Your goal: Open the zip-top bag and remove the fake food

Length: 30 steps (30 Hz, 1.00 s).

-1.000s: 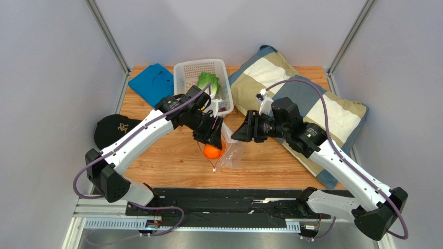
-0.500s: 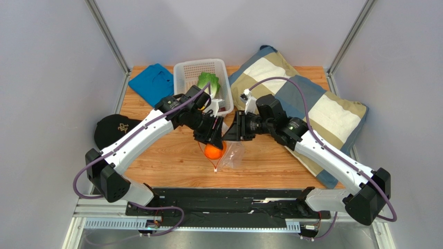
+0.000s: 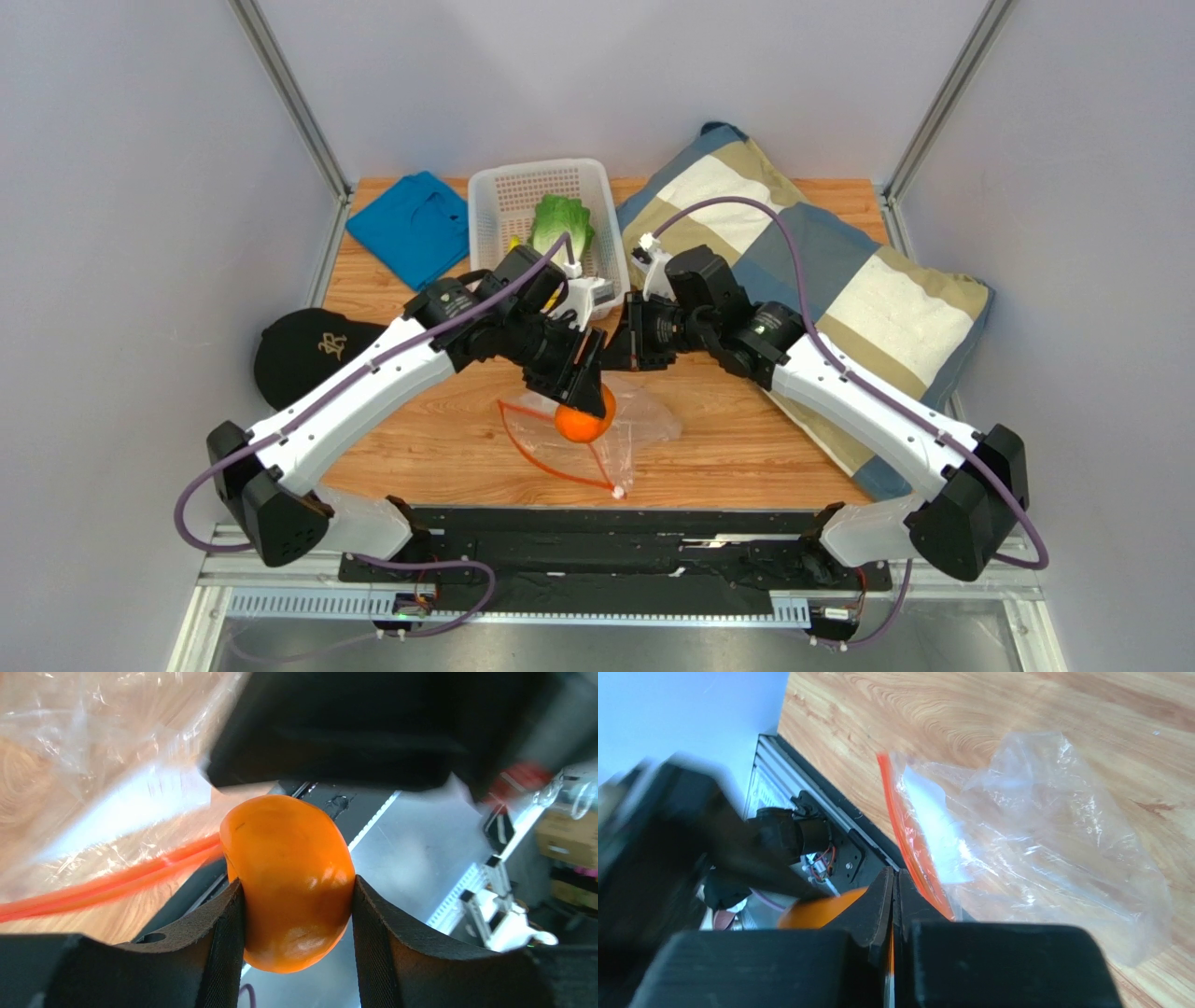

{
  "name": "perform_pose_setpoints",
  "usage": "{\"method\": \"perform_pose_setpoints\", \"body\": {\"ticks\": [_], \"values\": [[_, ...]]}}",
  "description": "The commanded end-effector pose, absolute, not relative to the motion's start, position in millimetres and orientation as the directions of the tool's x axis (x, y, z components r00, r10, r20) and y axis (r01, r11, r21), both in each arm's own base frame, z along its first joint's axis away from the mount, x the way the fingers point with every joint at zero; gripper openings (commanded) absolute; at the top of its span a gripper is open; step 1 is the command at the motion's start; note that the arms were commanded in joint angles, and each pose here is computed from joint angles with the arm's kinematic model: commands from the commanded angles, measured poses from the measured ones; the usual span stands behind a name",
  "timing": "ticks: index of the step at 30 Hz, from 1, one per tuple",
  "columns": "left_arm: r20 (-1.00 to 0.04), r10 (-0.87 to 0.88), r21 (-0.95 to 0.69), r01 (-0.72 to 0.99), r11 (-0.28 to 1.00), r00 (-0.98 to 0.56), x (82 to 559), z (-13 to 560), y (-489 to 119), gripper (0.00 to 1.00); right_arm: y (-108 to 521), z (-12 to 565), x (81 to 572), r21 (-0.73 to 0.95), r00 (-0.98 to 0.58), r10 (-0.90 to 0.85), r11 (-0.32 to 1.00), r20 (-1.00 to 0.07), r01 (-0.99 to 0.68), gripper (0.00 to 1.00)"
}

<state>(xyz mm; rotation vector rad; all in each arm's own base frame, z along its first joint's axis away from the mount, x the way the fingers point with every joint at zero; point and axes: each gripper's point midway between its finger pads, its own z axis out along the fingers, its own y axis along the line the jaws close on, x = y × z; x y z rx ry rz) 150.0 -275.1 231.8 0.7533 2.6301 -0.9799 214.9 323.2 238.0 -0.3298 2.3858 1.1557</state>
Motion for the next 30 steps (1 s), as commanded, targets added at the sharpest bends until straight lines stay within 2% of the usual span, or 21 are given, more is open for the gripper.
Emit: {"method": "perform_pose_setpoints", "body": {"ticks": [1,5,8,13,18,20,23,27,30], "values": [[-0.612,0.326,-0.436,0.651,0.621,-0.72,151.1,271.5,-267.6,0.0,323.4,238.4,226.4,0.648,-0.86,0.009,0.663,-0.51,-0.376,0.0],[-0.705,0.12,-0.359,0.497,0.79,-0.699,172.0,291.4,-223.4,0.0,314.0,225.2,221.5,0.63,-0.868,0.002,0.689,-0.497,-0.359,0.0],[-0.696,-0.049,-0.418,0.347,0.84,-0.717,192.9,301.2,-203.8,0.0,298.9,209.4,216.6,0.611,-0.881,0.003,0.721,-0.473,-0.326,0.0],[-0.593,-0.174,-0.555,0.242,0.796,-0.786,236.4,302.0,-214.8,0.0,271.4,208.9,205.5,0.59,-0.874,0.019,0.745,-0.486,-0.311,0.02],[-0.529,-0.292,-0.643,0.152,0.75,-0.797,333.8,293.7,-228.3,0.0,251.8,210.6,190.9,0.557,-0.875,0.002,0.772,-0.484,-0.306,0.04],[-0.474,-0.317,-0.663,0.096,0.743,-0.821,374.2,269.1,-232.9,0.0,245.3,217.6,186.3,0.554,-0.87,0.012,0.775,-0.493,-0.303,0.05],[-0.444,-0.316,-0.658,0.067,0.75,-0.838,434.1,236.8,-233.8,0.0,233.5,225.9,182.1,0.539,-0.856,0.027,0.787,-0.516,-0.301,0.05],[-0.478,-0.224,-0.662,0.181,0.727,-0.849,482.1,213.8,-258.9,0.0,217.2,230.9,179.5,0.511,-0.838,0.05,0.811,-0.544,-0.284,0.05],[-0.458,-0.215,-0.694,0.196,0.693,-0.863,497.9,191.5,-272.9,0.0,205.7,231.9,177.9,0.492,-0.827,0.065,0.828,-0.559,-0.268,0.05]]}}
